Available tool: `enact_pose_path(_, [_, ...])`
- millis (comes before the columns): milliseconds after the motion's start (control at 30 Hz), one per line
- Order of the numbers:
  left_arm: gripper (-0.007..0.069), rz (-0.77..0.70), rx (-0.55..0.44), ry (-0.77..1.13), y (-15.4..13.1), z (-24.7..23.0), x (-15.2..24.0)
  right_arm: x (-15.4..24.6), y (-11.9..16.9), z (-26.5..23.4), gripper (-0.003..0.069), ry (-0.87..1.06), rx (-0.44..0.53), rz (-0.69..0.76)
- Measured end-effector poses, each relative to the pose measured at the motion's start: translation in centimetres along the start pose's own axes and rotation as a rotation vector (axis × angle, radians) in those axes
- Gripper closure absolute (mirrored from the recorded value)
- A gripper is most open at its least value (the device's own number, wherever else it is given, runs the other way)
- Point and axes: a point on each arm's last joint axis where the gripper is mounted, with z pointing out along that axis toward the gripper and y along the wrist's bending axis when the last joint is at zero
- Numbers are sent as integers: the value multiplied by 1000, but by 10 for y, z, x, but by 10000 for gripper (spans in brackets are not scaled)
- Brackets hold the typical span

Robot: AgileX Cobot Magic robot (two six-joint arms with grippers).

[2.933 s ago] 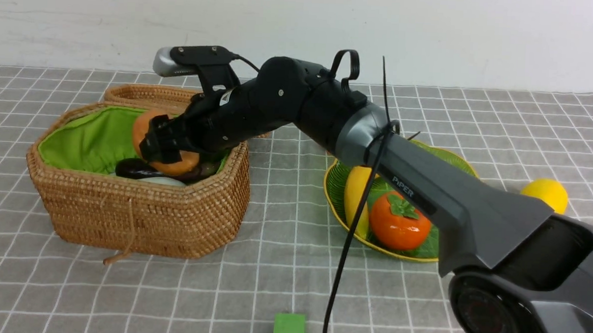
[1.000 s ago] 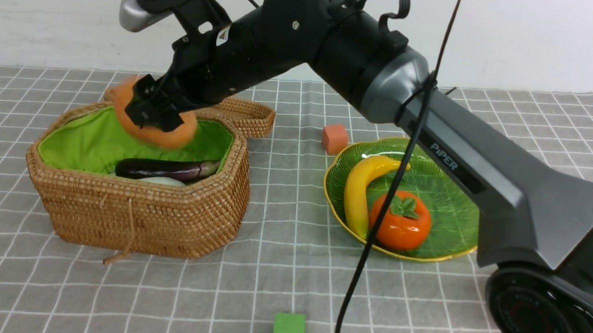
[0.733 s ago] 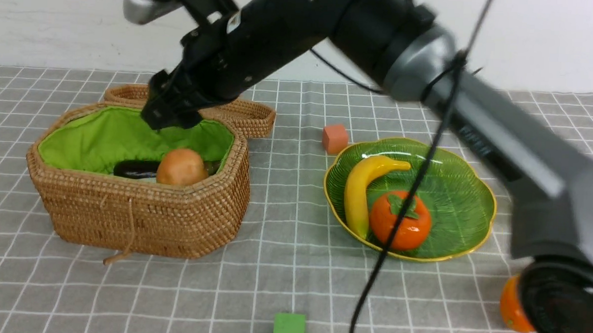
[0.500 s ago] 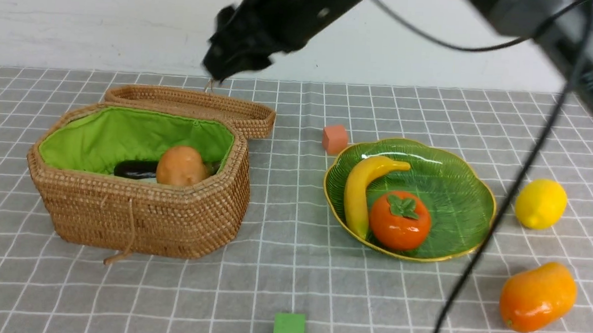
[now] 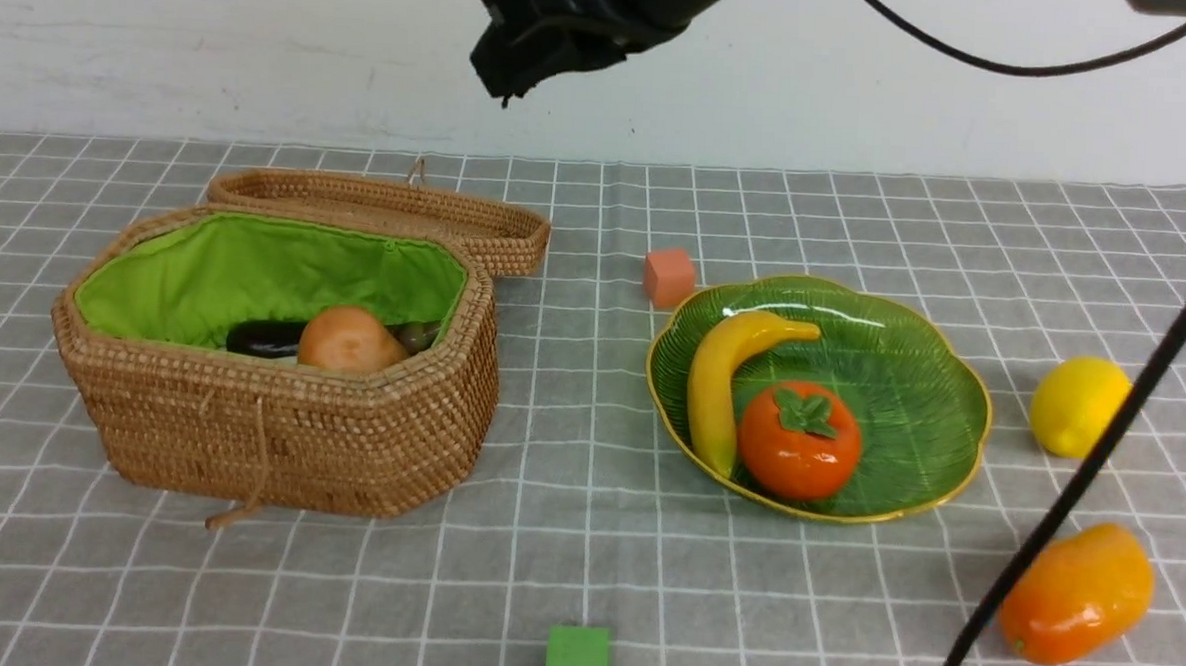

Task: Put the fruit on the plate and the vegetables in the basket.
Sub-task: Use the right arm to grab a mango and put it into the right plate

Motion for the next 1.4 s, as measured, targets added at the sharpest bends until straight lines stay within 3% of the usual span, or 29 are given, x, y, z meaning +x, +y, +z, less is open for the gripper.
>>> enact_pose_path(233, [615,-17,23,-17,-2,0,-2,22,8,-60,568,62,207,66])
enact_pose_path(433, [615,-13,23,-15,-2,1,-1,93,7,-77,566,284,374,148])
enact_pose_path(500, [615,11,7,24,-4,8,-1,136,2,-81,561,402,491,153])
enact_pose_path(567, [615,22,-15,70,-6,15,-4,166,0,-77,561,507,526,160])
enact_pose_path(833, [615,137,-108,345,-23,52,-27,230,-2,-56,552,724,512,168])
enact_pose_path(1033, [615,174,-54,483,-33,66,-23,241,-4,-46,544,770,496,172])
enact_pose_path(1167, [615,169,-25,519,-36,65,-20,243,-22,-44,538,753,545,204])
enact_pose_path(1233, [613,176,-14,529,-37,65,-19,250,-46,-48,535,736,611,338])
enact_pose_path(1267, [613,179,-9,531,-37,65,-19,258,-67,-54,533,715,665,476])
enact_pose_path(1300, [613,178,-7,532,-37,65,-19,259,-70,-54,532,710,672,498])
enact_pose_path(1333, [610,179,-5,534,-37,65,-19,269,-88,-61,527,670,710,666])
enact_pose_path(1400, [610,180,-4,536,-37,65,-18,285,-109,-70,510,593,738,863])
